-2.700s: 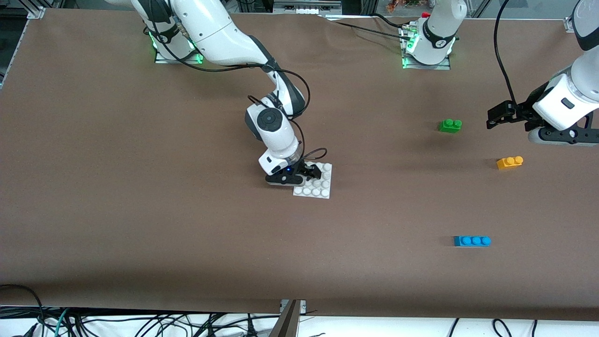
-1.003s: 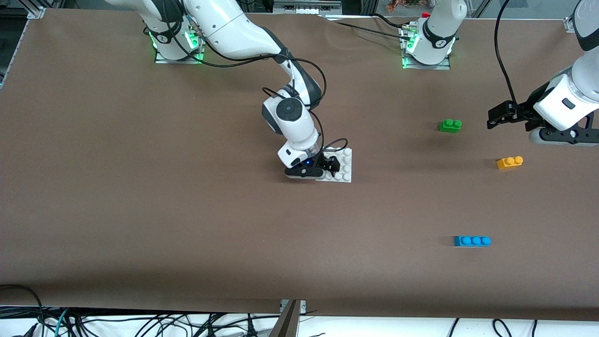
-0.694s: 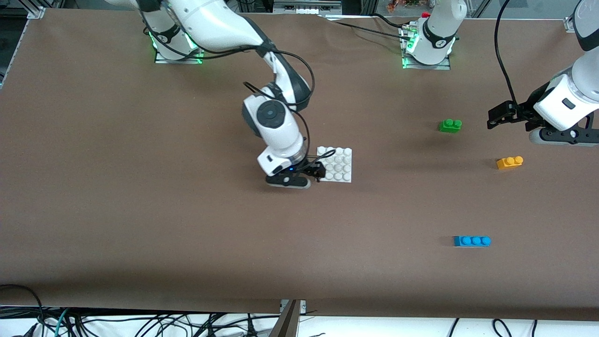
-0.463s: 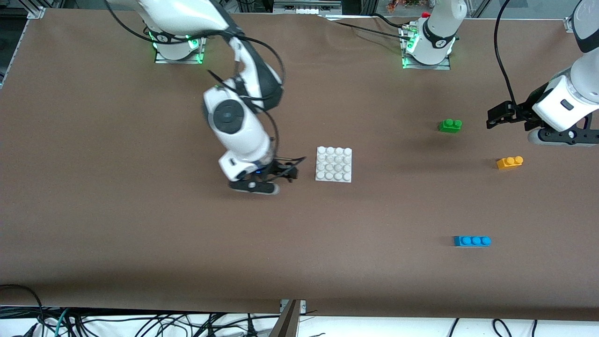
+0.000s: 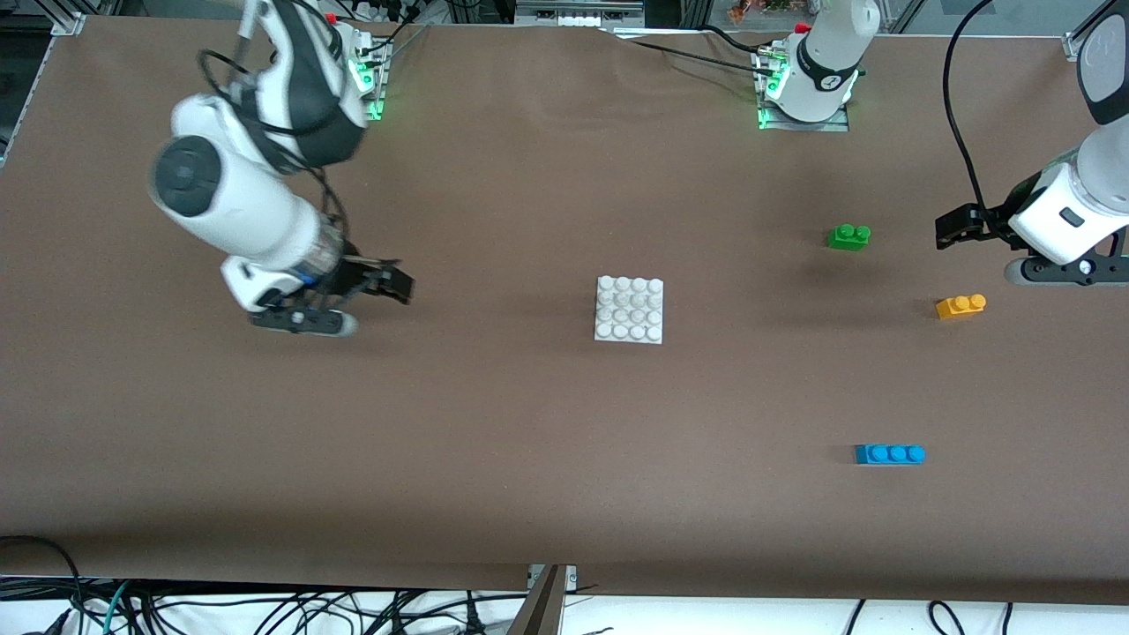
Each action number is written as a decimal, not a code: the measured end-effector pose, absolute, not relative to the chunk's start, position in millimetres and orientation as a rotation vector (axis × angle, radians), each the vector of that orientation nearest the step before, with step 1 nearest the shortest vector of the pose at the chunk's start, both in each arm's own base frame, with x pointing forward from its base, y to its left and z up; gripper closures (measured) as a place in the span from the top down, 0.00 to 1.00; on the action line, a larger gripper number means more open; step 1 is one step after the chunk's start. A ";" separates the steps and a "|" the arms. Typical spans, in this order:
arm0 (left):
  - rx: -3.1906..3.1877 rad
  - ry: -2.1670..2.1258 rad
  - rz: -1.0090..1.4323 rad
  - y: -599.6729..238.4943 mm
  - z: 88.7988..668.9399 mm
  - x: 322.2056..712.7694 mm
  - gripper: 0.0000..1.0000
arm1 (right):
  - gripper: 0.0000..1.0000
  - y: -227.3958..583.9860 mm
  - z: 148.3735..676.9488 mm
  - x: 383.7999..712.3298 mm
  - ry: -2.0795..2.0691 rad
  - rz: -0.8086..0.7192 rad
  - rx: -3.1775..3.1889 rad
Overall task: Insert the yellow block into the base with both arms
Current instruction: 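Withdraw the right gripper while the left gripper reaches the yellow block, then lower the left gripper and grasp the yellow block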
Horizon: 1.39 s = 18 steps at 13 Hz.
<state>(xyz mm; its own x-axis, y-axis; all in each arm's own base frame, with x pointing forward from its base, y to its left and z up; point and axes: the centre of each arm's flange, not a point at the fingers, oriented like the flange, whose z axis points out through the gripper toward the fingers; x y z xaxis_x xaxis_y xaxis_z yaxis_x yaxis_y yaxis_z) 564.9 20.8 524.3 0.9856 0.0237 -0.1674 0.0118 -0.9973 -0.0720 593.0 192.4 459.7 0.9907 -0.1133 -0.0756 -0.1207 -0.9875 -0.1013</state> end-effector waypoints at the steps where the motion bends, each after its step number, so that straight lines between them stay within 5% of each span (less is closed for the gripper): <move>1: -3.059 -0.052 0.272 30.0 519.6 566.2 1.00 | 1.00 166.1 474.6 590.0 0.180 0.131 -3.041; 8: -3.060 -0.133 0.166 128.3 474.9 589.0 1.00 | 1.00 35.7 552.2 564.4 0.082 0.183 -3.082; 18: -3.055 -0.231 0.237 198.4 333.0 595.0 1.00 | 1.00 26.1 579.3 560.2 0.084 0.139 -3.112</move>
